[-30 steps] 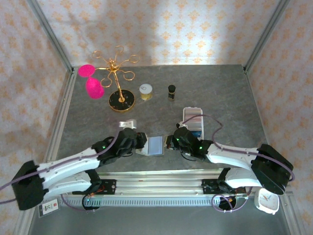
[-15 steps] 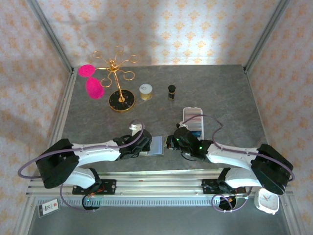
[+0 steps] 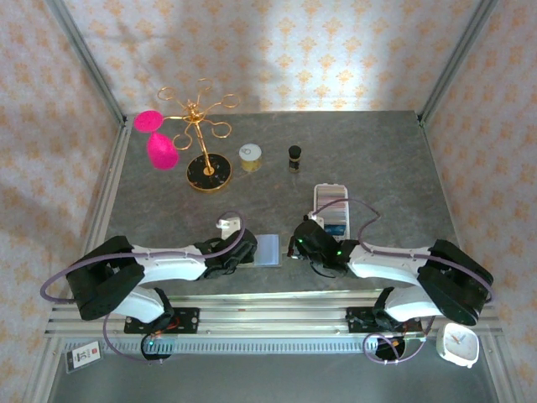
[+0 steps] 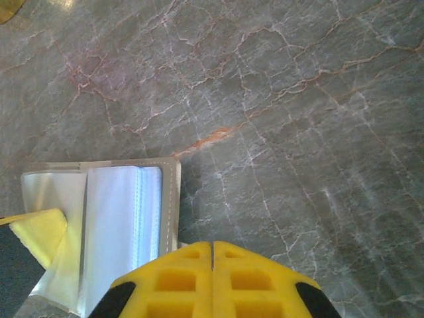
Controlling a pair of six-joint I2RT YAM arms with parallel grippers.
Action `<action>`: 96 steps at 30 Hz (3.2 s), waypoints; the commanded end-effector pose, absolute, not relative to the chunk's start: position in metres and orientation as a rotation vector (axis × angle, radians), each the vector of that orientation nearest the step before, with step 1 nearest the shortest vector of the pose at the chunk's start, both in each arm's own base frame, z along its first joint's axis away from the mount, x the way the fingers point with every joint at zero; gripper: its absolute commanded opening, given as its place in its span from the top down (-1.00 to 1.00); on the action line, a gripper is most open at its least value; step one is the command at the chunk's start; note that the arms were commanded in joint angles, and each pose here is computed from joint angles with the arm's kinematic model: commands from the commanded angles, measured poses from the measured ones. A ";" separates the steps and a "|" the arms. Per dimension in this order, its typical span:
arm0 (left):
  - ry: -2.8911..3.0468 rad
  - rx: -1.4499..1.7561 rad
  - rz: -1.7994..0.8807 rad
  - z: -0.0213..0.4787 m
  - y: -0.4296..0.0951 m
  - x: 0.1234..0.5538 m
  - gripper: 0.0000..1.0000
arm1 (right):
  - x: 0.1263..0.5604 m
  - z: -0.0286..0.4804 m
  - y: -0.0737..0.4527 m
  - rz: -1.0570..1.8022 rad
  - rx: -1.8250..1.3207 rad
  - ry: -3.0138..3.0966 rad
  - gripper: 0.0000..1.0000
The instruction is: Put the credit cards into the card holder
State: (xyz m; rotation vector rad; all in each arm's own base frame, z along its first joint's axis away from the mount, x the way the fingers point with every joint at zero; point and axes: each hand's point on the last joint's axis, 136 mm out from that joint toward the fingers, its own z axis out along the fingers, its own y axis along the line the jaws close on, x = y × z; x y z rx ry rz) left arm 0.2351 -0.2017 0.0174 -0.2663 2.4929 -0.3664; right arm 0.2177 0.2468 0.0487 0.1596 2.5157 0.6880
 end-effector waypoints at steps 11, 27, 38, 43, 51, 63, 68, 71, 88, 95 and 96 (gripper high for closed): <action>2.535 -0.265 -0.401 0.019 -0.189 0.217 0.50 | 0.219 0.117 0.255 0.826 0.104 2.390 0.38; 2.418 -0.329 -0.445 0.051 -0.176 0.221 0.31 | 0.206 0.116 0.299 0.882 -0.047 2.438 0.52; 2.487 -0.336 -0.349 0.023 -0.161 0.209 0.53 | 0.196 0.085 0.321 0.848 -0.107 2.521 0.46; 2.506 -0.335 -0.326 0.009 -0.156 0.204 0.69 | 0.192 0.075 0.335 0.848 -0.134 2.544 0.41; 2.532 -0.319 -0.307 0.001 -0.156 0.202 0.92 | 0.195 0.055 0.327 0.754 -0.073 2.587 0.31; 2.529 -0.324 -0.379 0.002 -0.162 0.200 1.00 | 0.195 0.026 0.321 0.640 -0.047 2.649 0.19; 2.531 -0.333 -0.381 0.000 -0.160 0.197 1.00 | 0.195 0.033 0.337 0.737 -0.057 2.632 0.14; 2.534 -0.344 -0.383 -0.002 -0.157 0.195 1.00 | 0.196 0.036 0.347 0.785 -0.055 2.623 0.14; 2.497 -0.380 -0.481 0.001 -0.160 0.193 1.00 | 0.196 0.055 0.378 1.039 0.004 2.568 0.13; 2.481 -0.396 -0.506 0.001 -0.158 0.192 1.00 | 0.197 0.059 0.385 1.079 0.012 2.556 0.12; 2.476 -0.399 -0.513 0.002 -0.158 0.192 1.00 | 0.197 0.057 0.386 1.077 0.013 2.560 0.12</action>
